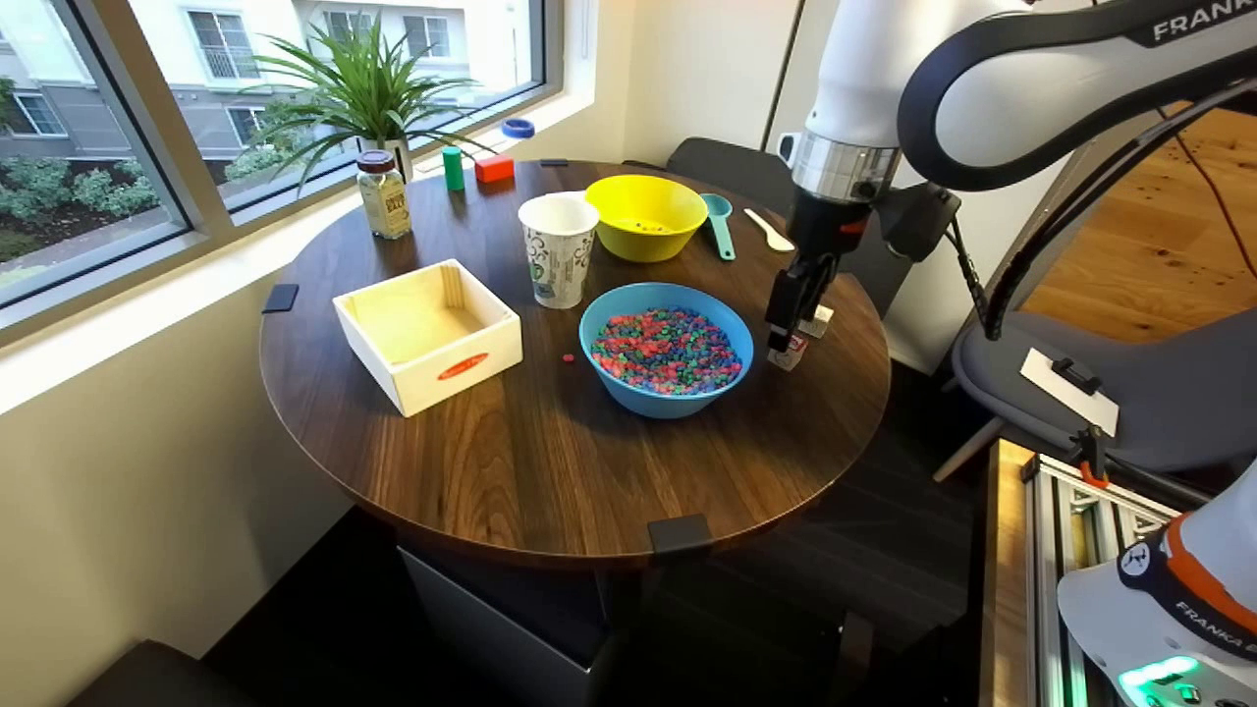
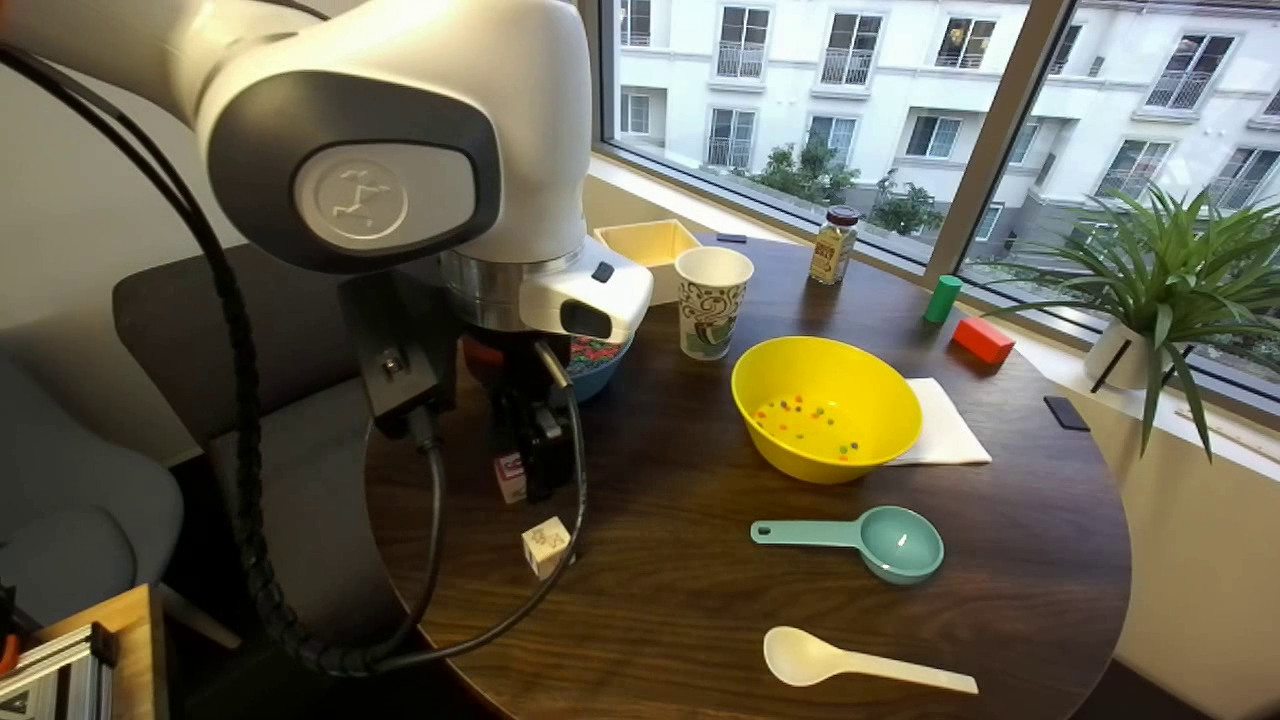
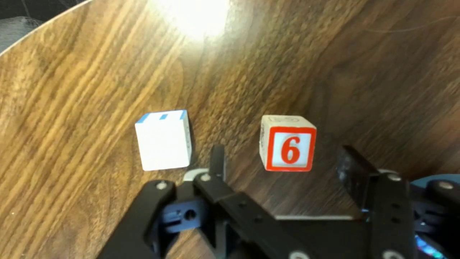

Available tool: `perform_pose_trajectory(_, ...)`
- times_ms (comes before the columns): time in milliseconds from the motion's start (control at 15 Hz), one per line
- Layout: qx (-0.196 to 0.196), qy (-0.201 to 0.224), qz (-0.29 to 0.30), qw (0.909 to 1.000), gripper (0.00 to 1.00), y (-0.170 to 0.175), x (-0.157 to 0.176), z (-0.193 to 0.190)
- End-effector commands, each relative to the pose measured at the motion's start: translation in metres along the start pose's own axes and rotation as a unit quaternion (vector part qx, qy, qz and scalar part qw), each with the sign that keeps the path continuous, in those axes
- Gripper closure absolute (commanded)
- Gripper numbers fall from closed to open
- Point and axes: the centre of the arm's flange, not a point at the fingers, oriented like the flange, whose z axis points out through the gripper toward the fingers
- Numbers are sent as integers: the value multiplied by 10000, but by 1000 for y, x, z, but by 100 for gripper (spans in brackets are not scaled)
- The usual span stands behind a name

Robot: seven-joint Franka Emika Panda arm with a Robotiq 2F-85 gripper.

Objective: Stack the two blocks together.

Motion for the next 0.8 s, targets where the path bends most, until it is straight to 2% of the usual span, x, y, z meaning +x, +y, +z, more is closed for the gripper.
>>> perform_pose_trajectory(0, 125, 6, 87, 9999, 49, -6, 10, 5)
perform_pose_trajectory(333, 118, -8, 128, 9998, 87, -4, 12, 7)
perform_pose_trajectory(400, 124, -9, 138, 9998, 91, -4, 11, 6)
perform_pose_trajectory(733, 31, 39, 89, 9999, 91, -1, 0, -10)
